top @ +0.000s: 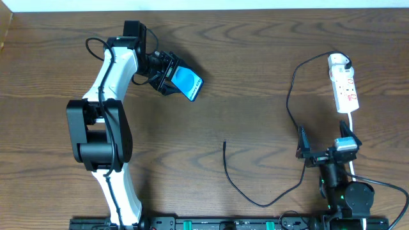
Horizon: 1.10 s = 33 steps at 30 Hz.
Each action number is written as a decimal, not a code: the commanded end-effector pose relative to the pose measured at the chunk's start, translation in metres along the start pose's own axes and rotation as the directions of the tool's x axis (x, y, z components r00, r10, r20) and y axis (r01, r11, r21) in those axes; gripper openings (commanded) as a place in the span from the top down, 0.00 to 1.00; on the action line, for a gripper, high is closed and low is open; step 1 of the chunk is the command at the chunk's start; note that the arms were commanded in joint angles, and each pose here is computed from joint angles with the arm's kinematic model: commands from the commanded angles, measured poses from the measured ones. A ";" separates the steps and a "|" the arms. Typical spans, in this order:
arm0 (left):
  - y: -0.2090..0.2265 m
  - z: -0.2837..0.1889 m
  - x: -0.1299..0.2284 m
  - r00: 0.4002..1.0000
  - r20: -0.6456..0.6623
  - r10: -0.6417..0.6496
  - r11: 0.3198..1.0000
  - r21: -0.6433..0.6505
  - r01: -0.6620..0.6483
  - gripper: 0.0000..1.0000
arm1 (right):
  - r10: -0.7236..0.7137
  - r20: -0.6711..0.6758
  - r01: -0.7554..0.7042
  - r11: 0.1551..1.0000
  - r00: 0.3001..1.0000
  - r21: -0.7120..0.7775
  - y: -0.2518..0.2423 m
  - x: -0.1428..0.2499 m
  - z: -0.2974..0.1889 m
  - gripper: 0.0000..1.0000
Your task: Plug charger to phone and switch on socket
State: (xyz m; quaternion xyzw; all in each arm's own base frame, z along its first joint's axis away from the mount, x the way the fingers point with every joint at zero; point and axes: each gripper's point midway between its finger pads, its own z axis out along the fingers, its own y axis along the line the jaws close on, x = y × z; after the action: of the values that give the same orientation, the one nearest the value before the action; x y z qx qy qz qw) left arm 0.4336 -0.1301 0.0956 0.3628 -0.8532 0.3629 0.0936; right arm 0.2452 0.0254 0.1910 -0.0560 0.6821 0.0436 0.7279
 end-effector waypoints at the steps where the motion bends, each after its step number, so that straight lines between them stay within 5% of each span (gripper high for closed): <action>1: -0.013 -0.015 0.010 0.999 0.013 0.050 0.998 0.036 -0.050 0.93 | 0.070 0.057 -0.068 0.997 0.996 -0.043 0.007 -0.014 -0.001 0.01; 9: -0.013 -0.015 0.010 0.999 0.013 0.050 0.998 0.036 -0.050 0.93 | 0.276 0.121 -0.274 0.961 0.953 -0.032 0.000 -0.039 -0.004 0.01; 20: -0.013 -0.015 0.010 0.999 0.013 0.049 0.998 0.036 -0.050 0.93 | 0.347 -0.147 -0.362 0.928 0.926 -0.089 0.020 -0.069 0.018 0.01; 33: -0.013 -0.015 0.010 0.999 0.013 0.049 0.998 0.036 -0.050 0.93 | 0.444 -0.562 -0.630 0.754 0.698 -0.186 0.066 -0.053 0.093 0.01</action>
State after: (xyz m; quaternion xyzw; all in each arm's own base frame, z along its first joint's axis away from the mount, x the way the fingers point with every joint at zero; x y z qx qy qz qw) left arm 0.4334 -0.1297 0.0950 0.3632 -0.8536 0.3615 0.0934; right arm 0.3208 0.0849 0.2532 0.0164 0.8046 0.3074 0.5078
